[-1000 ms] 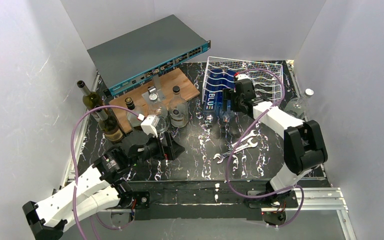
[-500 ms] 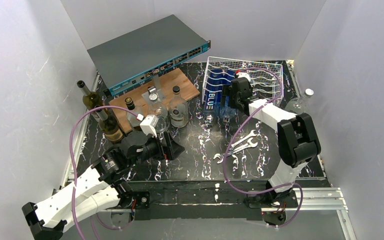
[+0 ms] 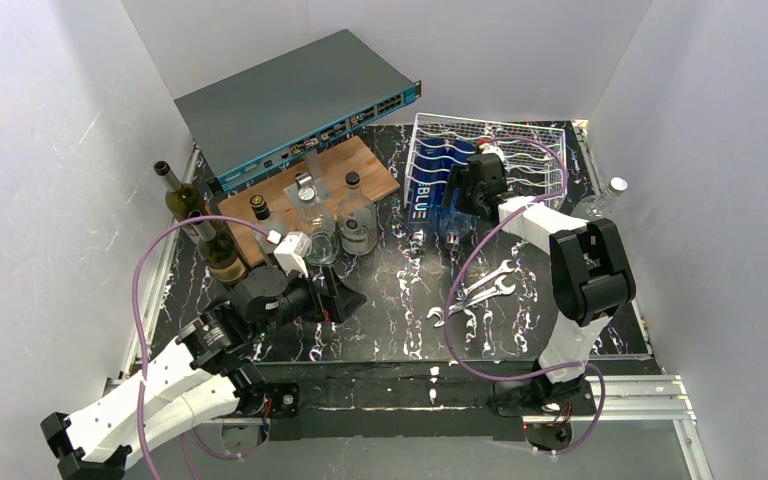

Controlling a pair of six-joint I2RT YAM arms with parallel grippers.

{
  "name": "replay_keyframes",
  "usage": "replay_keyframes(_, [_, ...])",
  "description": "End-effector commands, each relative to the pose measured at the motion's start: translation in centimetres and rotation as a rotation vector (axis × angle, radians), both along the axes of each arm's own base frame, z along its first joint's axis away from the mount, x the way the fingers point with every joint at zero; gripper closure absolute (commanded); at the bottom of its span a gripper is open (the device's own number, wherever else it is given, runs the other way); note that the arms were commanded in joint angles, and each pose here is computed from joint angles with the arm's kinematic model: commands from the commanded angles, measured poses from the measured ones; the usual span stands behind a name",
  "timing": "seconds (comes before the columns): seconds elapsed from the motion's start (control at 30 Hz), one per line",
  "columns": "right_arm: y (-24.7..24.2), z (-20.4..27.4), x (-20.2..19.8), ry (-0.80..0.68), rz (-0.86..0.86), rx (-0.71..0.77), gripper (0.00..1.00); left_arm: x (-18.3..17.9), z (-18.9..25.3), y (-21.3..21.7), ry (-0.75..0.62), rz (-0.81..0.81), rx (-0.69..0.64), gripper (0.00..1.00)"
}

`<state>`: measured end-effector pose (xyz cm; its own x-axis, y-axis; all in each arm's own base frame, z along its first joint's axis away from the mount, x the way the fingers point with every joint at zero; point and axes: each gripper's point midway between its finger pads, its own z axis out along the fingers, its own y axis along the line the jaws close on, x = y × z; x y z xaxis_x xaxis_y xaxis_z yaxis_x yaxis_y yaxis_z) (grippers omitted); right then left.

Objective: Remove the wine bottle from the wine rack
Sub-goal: Pick up the wine bottle from the wine rack.

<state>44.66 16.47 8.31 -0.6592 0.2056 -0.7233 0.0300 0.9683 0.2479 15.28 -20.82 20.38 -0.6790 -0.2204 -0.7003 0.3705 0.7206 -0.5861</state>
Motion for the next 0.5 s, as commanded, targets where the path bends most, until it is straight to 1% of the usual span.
replay_keyframes(0.0, [0.4, 0.7, 1.9, -0.061, -0.017, 0.072, 0.14, 0.1, -0.3, 0.3, -0.002, 0.015, 0.009, 0.02])
replay_keyframes(0.2, [0.7, 0.0, 1.9, -0.047, -0.011, 0.108, 0.15, 0.0, -0.3, 0.4, 0.001, 0.017, 0.007, 0.02])
replay_keyframes(0.33, [0.5, -0.6, 1.9, -0.037, -0.023, 0.104, 0.16, 0.0, -0.4, 0.3, 0.004, 0.017, 0.006, 0.02])
replay_keyframes(0.47, [0.1, -0.5, 2.1, -0.060, -0.033, 0.099, 0.18, -0.1, -0.3, 0.3, 0.004, 0.016, 0.003, 0.02])
